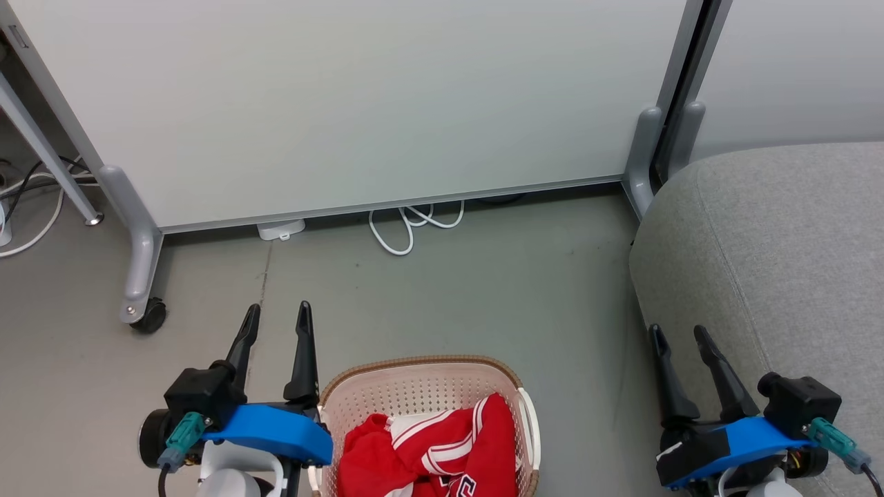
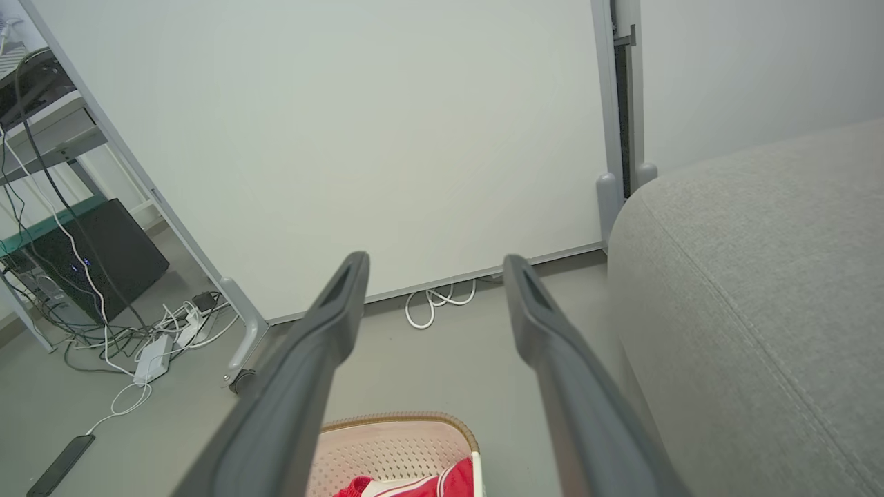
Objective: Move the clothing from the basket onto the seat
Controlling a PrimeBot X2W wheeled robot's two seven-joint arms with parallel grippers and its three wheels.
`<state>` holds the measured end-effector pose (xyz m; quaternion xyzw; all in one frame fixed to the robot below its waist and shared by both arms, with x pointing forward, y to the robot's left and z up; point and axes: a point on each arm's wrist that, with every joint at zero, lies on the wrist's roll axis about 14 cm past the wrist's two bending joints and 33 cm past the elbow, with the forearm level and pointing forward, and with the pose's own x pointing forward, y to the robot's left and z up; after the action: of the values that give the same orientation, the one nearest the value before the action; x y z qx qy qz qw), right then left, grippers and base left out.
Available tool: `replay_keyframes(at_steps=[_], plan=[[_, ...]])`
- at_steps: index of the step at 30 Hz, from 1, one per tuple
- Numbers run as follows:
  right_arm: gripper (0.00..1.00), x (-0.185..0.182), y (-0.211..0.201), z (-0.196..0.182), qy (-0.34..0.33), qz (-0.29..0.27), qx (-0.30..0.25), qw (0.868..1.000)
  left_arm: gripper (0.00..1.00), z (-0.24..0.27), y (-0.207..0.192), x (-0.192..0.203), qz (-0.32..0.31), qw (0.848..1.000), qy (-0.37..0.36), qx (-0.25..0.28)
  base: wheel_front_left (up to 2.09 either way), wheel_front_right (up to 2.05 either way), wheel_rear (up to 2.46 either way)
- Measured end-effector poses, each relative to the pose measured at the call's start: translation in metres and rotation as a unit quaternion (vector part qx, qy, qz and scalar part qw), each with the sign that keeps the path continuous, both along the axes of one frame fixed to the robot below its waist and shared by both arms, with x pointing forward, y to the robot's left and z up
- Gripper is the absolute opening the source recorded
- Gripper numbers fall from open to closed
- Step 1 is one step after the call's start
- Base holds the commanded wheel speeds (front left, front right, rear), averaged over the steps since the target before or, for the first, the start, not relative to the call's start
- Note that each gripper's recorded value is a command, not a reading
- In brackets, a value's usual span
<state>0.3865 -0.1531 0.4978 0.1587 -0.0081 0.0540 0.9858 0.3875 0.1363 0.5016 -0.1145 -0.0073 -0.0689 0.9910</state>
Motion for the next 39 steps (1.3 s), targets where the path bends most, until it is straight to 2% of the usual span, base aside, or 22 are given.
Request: replay_keyframes(at_steps=[29,39], plan=[[1.0,-0.003,0.012,0.001,-0.025,0.027,-0.099,0.994,1.0,0.0,-0.016,-0.003,-0.035,0.994,-0.03,0.101,0.0,0.0,0.0],[1.0,-0.003,0.013,0.0,-0.025,0.029,-0.1,0.994,1.0,-0.001,-0.015,-0.004,-0.034,0.994,-0.028,0.102,0.0,0.0,0.0]])
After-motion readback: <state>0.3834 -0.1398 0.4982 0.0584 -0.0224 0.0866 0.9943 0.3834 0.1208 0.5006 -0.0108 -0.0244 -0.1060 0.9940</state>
